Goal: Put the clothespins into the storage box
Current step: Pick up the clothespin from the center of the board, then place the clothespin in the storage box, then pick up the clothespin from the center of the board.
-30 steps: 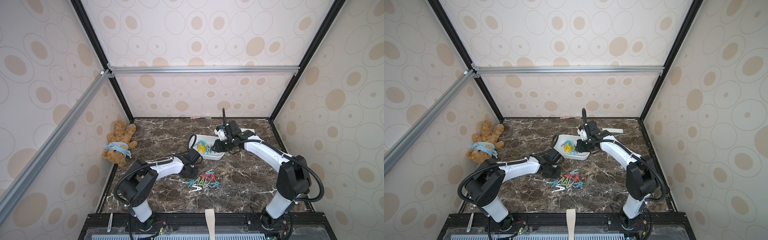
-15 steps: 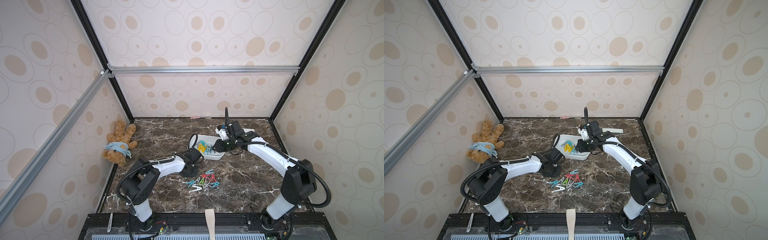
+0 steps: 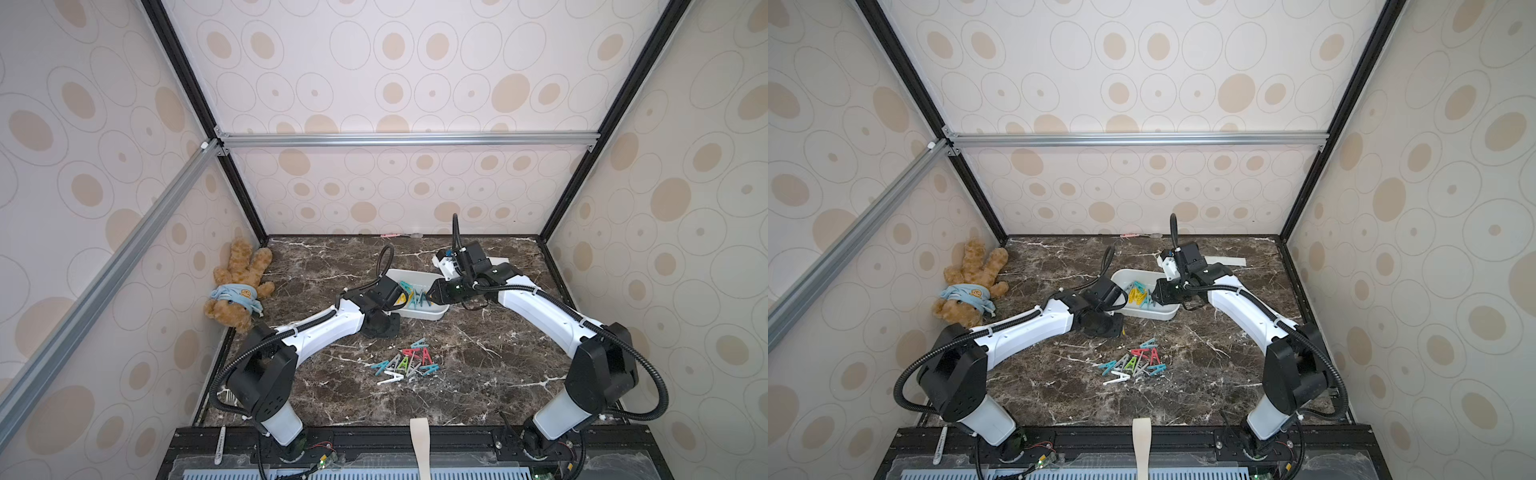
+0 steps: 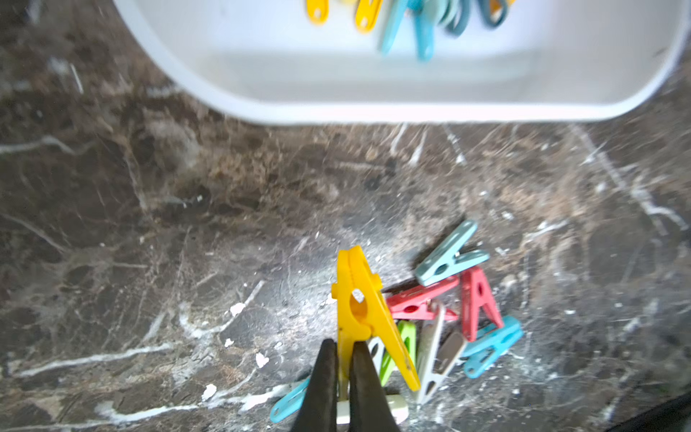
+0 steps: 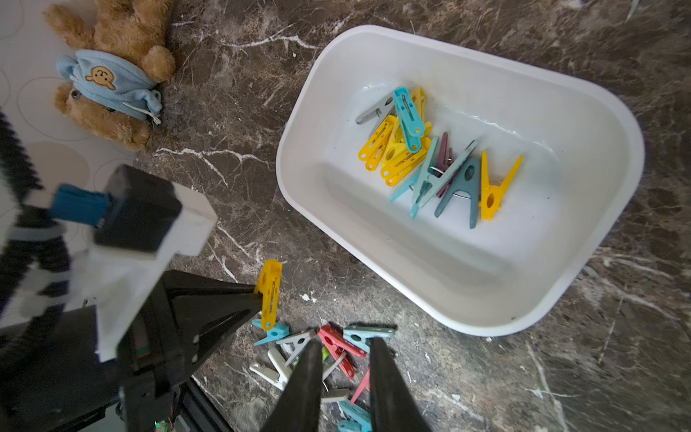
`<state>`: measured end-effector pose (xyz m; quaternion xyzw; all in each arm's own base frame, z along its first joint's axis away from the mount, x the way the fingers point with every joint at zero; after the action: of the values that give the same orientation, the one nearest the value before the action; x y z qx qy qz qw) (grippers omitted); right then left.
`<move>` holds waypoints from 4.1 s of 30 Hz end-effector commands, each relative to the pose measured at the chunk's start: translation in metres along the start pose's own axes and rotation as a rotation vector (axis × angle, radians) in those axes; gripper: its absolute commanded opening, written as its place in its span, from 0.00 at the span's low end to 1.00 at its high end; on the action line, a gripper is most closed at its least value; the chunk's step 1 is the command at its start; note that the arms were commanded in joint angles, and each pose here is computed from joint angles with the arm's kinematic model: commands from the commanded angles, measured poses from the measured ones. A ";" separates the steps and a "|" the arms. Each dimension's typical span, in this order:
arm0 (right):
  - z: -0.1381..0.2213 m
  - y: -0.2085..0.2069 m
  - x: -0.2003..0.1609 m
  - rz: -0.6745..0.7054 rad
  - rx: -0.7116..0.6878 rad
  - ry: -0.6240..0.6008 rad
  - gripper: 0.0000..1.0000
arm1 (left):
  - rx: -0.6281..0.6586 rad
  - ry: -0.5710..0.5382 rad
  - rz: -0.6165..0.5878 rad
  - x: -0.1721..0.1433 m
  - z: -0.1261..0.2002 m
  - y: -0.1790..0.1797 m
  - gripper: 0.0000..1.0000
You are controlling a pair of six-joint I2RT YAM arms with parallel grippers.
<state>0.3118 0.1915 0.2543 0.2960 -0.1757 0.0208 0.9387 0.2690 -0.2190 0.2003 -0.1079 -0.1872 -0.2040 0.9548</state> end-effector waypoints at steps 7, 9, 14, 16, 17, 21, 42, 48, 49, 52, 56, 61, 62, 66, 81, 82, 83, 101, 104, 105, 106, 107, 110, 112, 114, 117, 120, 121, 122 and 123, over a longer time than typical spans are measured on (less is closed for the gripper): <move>0.014 -0.010 -0.042 0.009 -0.098 0.068 0.25 | -0.039 -0.141 -0.093 0.087 0.009 0.010 0.09; 0.011 -0.013 -0.057 -0.001 -0.105 0.093 0.25 | -0.049 -0.145 -0.100 0.103 -0.004 0.011 0.08; -0.002 -0.013 -0.087 0.001 -0.129 0.155 0.26 | -0.050 -0.161 -0.113 0.135 -0.031 0.012 0.08; -0.008 -0.014 -0.093 -0.009 -0.129 0.169 0.26 | -0.042 -0.149 -0.111 0.142 -0.043 0.014 0.08; -0.012 -0.014 -0.095 -0.018 -0.124 0.175 0.26 | -0.041 -0.148 -0.109 0.145 -0.048 0.016 0.08; -0.025 -0.015 -0.093 -0.071 -0.107 0.181 0.30 | -0.020 -0.133 -0.118 0.151 -0.062 0.020 0.09; -0.062 -0.020 -0.079 -0.204 -0.139 0.160 0.37 | 0.003 -0.153 -0.140 0.155 -0.052 0.024 0.28; -0.066 -0.022 -0.076 -0.232 -0.157 0.157 0.37 | 0.012 -0.230 -0.137 0.141 -0.018 0.026 0.37; -0.068 -0.022 -0.077 -0.243 -0.158 0.160 0.37 | 0.018 -0.247 -0.136 0.136 -0.012 0.027 0.39; -0.071 -0.024 -0.077 -0.262 -0.158 0.167 0.37 | 0.046 -0.289 -0.124 0.119 0.008 0.033 0.42; -0.072 -0.029 -0.083 -0.273 -0.180 0.168 0.37 | 0.065 -0.330 -0.098 0.090 0.032 0.041 0.44; -0.079 -0.028 -0.080 -0.300 -0.187 0.200 0.40 | 0.090 -0.387 -0.051 0.052 0.052 0.050 0.46; -0.082 -0.027 -0.078 -0.308 -0.187 0.202 0.40 | 0.087 -0.397 -0.037 0.044 0.054 0.052 0.46; -0.089 -0.025 -0.072 -0.327 -0.200 0.209 0.40 | 0.081 -0.424 0.001 0.023 0.063 0.061 0.47; -0.100 -0.034 -0.079 -0.344 -0.320 0.254 0.43 | 0.060 -0.480 0.046 -0.003 0.077 0.079 0.48; -0.102 -0.033 -0.080 -0.345 -0.319 0.260 0.43 | 0.059 -0.477 0.046 -0.003 0.076 0.079 0.48; -0.104 -0.033 -0.080 -0.346 -0.318 0.268 0.43 | 0.059 -0.478 0.045 -0.004 0.076 0.080 0.48; -0.130 -0.022 -0.076 -0.268 -0.350 0.336 0.25 | 0.094 -0.489 0.055 -0.015 0.082 0.091 0.48; -0.135 -0.025 -0.076 -0.256 -0.371 0.341 0.19 | 0.101 -0.489 0.055 -0.016 0.083 0.092 0.48; -0.137 -0.025 -0.076 -0.252 -0.375 0.340 0.17 | 0.104 -0.488 0.057 -0.017 0.083 0.093 0.48; -0.138 -0.025 -0.075 -0.248 -0.378 0.339 0.15 | 0.110 -0.487 0.058 -0.017 0.084 0.093 0.48; -0.139 -0.025 -0.074 -0.242 -0.380 0.335 0.14 | 0.113 -0.488 0.059 -0.017 0.084 0.094 0.48; -0.143 -0.025 -0.072 -0.227 -0.385 0.342 0.09 | 0.122 -0.483 0.061 -0.019 0.084 0.095 0.48; -0.143 -0.023 -0.070 -0.213 -0.381 0.341 0.06 | 0.129 -0.479 0.064 -0.021 0.084 0.096 0.48; -0.140 -0.020 -0.067 -0.197 -0.372 0.329 0.03 | 0.136 -0.473 0.068 -0.023 0.084 0.096 0.48; -0.129 -0.011 -0.061 -0.164 -0.341 0.310 0.00 | 0.144 -0.474 0.078 -0.025 0.086 0.097 0.48; -0.112 0.003 -0.055 -0.130 -0.282 0.302 0.00 | 0.146 -0.475 0.098 -0.025 0.086 0.097 0.48; -0.105 0.008 -0.052 -0.116 -0.261 0.298 0.00 | 0.145 -0.479 0.107 -0.025 0.087 0.098 0.48; -0.097 0.013 -0.049 -0.102 -0.245 0.290 0.00 | 0.143 -0.484 0.119 -0.024 0.087 0.098 0.48; -0.090 0.018 -0.046 -0.090 -0.230 0.281 0.00 | 0.139 -0.488 0.128 -0.023 0.088 0.098 0.48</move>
<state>0.2969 0.2582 0.1370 0.1573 -0.0026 -0.0313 0.9870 0.2643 -0.1032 0.2515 -0.1012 -0.4092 -0.1189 0.8990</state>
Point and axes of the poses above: each gripper's point midway between its finger pads, its own z axis back along the fingers, its own y axis along the line the jaws close on, x = y × z, the point moved 10 cm from there along z, back along the fingers, and after that the axes turned 14 degrees about -z, right-handed, at the moved point
